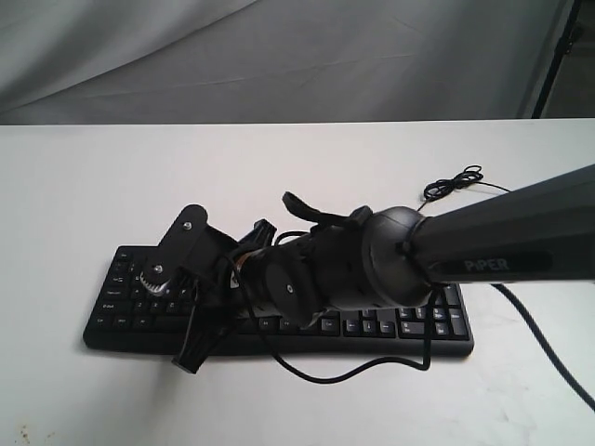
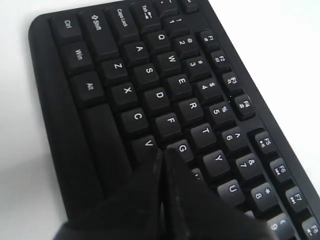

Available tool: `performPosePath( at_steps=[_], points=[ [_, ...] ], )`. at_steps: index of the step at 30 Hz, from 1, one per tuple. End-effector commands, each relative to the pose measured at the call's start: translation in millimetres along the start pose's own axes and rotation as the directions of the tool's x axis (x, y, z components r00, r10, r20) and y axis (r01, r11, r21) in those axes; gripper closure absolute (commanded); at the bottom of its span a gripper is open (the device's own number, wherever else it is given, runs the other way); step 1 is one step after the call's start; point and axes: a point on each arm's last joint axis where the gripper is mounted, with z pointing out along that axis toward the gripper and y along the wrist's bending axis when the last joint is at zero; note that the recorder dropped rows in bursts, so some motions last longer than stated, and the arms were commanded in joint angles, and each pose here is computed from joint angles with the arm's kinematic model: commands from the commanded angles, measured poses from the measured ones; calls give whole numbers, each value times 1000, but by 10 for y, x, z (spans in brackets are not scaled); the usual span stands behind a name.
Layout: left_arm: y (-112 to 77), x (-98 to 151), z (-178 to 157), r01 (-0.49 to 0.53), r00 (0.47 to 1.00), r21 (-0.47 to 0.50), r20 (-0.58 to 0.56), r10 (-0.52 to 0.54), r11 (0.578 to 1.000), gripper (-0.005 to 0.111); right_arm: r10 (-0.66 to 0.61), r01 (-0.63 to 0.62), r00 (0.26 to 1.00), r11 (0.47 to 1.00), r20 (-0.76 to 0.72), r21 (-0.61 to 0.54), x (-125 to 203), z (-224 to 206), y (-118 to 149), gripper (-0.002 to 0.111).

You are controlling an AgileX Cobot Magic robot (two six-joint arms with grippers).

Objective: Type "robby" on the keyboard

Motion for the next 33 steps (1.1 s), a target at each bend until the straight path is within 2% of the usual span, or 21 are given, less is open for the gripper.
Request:
performPosePath(
  at_steps=[1, 13, 33],
  points=[
    [-3, 6, 1, -3, 1000, 5, 7, 3, 1000, 107, 7, -7, 999, 1000, 33, 16, -51, -6, -6, 108],
    [-3, 6, 1, -3, 1000, 5, 7, 3, 1000, 107, 10, -10, 1000, 1000, -2, 10, 75, 141, 30, 108],
    [-3, 6, 1, -3, 1000, 5, 7, 3, 1000, 107, -2, 1, 1000, 1000, 30, 25, 1, 70, -6, 108]
  ],
)
